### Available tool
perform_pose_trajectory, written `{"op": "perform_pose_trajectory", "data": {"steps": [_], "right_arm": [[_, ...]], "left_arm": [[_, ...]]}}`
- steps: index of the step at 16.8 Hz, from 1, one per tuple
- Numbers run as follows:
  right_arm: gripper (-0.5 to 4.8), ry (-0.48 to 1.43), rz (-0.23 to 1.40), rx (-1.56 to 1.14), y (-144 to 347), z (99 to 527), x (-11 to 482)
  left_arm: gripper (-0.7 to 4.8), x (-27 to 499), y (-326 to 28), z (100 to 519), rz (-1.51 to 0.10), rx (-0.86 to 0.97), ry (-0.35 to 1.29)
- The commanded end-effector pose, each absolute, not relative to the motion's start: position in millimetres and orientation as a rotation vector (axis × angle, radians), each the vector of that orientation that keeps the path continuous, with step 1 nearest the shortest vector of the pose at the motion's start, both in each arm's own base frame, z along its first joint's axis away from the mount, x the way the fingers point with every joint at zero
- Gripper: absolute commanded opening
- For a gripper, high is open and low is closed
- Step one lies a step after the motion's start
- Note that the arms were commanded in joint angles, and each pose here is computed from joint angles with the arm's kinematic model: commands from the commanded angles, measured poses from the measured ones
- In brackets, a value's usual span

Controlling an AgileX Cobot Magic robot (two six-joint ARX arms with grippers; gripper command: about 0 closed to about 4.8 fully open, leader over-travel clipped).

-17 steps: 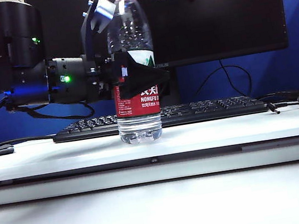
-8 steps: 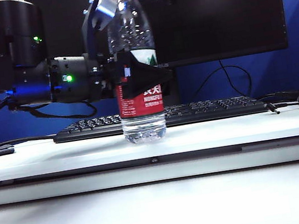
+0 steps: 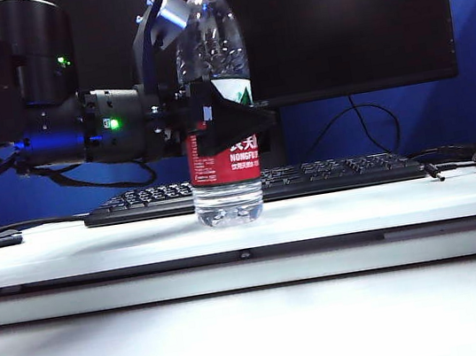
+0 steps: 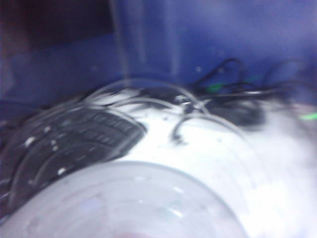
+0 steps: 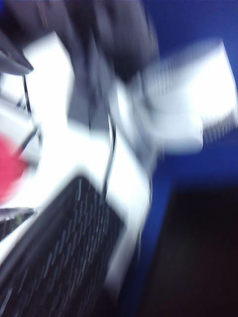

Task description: Unscrew the cap from the plastic bottle on the table.

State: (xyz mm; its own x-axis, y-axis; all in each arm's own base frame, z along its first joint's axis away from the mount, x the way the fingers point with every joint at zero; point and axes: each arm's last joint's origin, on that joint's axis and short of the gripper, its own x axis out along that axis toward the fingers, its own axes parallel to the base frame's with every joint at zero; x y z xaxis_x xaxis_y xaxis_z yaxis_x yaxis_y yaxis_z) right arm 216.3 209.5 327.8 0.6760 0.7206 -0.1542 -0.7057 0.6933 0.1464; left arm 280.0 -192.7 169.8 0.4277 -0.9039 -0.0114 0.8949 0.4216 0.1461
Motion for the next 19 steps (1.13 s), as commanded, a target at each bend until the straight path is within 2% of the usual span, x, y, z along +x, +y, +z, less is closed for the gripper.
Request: {"op": "perform_pose_trajectory", "data": {"steps": [1,3,7,10,15,16,19], "right_arm": [[3.37,0.142,0.47,0.041,226.5,329.3,195.4],[3.37,0.107,0.356,0.041,241.4,327.3,181.5],[3.22,0.113,0.36,0.055,251.9,319.0,182.6],[2.58,0.114,0.349,0.069,251.9,318.3,183.9],[2.44,0.086,0.324,0.095,254.1,316.4,190.6],[1.93,0.088,0.323,0.094,255.1,314.9,191.5],[1.87,0.085,0.323,0.097,255.2,315.0,192.1]], "left_arm": [[2.97,282.4,-191.9,170.7,-1.105,0.133,-0.066],[2.97,282.4,-191.9,170.2,-1.105,0.132,-0.06],[2.97,282.3,-191.8,169.3,-1.106,0.131,-0.049],[2.96,282.3,-191.8,168.2,-1.108,0.13,-0.036],[2.97,282.1,-191.9,168.2,-1.116,0.126,-0.035],[2.97,282.1,-191.9,168.2,-1.116,0.126,-0.035],[2.96,282.1,-191.9,168.2,-1.116,0.126,-0.035]]}}
